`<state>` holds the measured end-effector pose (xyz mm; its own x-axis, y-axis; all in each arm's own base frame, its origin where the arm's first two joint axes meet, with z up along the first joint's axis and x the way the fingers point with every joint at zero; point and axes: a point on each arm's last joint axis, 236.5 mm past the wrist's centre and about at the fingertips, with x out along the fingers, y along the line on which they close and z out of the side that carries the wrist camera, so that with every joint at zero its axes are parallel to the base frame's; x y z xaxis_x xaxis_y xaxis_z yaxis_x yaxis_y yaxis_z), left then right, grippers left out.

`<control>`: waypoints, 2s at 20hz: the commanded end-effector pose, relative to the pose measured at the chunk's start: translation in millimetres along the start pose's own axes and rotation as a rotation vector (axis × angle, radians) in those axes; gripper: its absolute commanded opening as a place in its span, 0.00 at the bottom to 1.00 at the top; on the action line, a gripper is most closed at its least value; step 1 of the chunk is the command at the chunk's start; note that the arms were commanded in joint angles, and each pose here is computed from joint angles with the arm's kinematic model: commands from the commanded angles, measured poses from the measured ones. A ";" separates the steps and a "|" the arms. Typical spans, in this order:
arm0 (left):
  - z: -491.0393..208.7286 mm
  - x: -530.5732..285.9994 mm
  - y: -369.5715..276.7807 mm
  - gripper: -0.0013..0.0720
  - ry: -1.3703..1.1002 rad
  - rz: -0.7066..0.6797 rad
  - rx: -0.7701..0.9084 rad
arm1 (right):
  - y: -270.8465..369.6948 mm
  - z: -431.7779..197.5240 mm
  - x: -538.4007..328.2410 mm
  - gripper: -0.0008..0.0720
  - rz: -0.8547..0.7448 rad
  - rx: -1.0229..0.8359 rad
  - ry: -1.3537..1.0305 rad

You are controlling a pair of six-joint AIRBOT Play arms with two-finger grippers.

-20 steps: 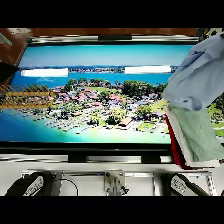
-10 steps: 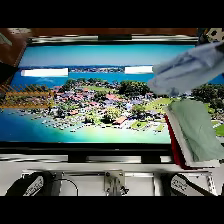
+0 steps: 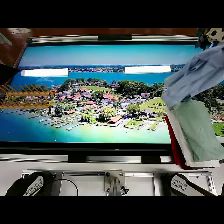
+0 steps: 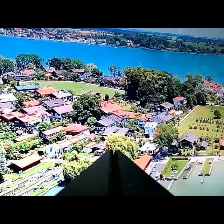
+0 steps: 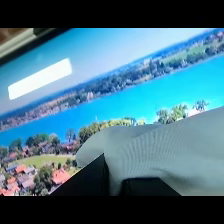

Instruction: Fold the shirts.

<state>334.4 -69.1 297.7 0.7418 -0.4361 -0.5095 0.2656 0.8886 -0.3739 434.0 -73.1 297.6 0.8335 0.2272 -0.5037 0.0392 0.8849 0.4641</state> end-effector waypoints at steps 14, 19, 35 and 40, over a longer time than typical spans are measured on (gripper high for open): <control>-7.0 -0.4 -2.1 0.06 0.029 -0.008 -0.020 | -42.3 -63.9 -27.7 0.11 -0.208 -0.114 0.275; -6.0 -0.4 -1.7 0.06 0.025 -0.007 -0.019 | -72.4 -92.5 -68.5 0.11 -0.408 -0.073 0.391; -5.7 -2.0 -3.0 0.06 0.021 -0.007 0.026 | -139.2 -245.3 -130.2 0.11 -0.744 0.176 0.787; -4.8 -1.8 -2.7 0.06 0.017 -0.007 0.029 | -134.9 -267.2 -127.5 0.11 -0.737 0.248 0.811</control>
<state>328.8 -71.9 295.3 0.7264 -0.4459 -0.5230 0.2875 0.8883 -0.3582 203.9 -133.3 116.2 0.0720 -0.1233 -0.9898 0.5366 0.8413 -0.0657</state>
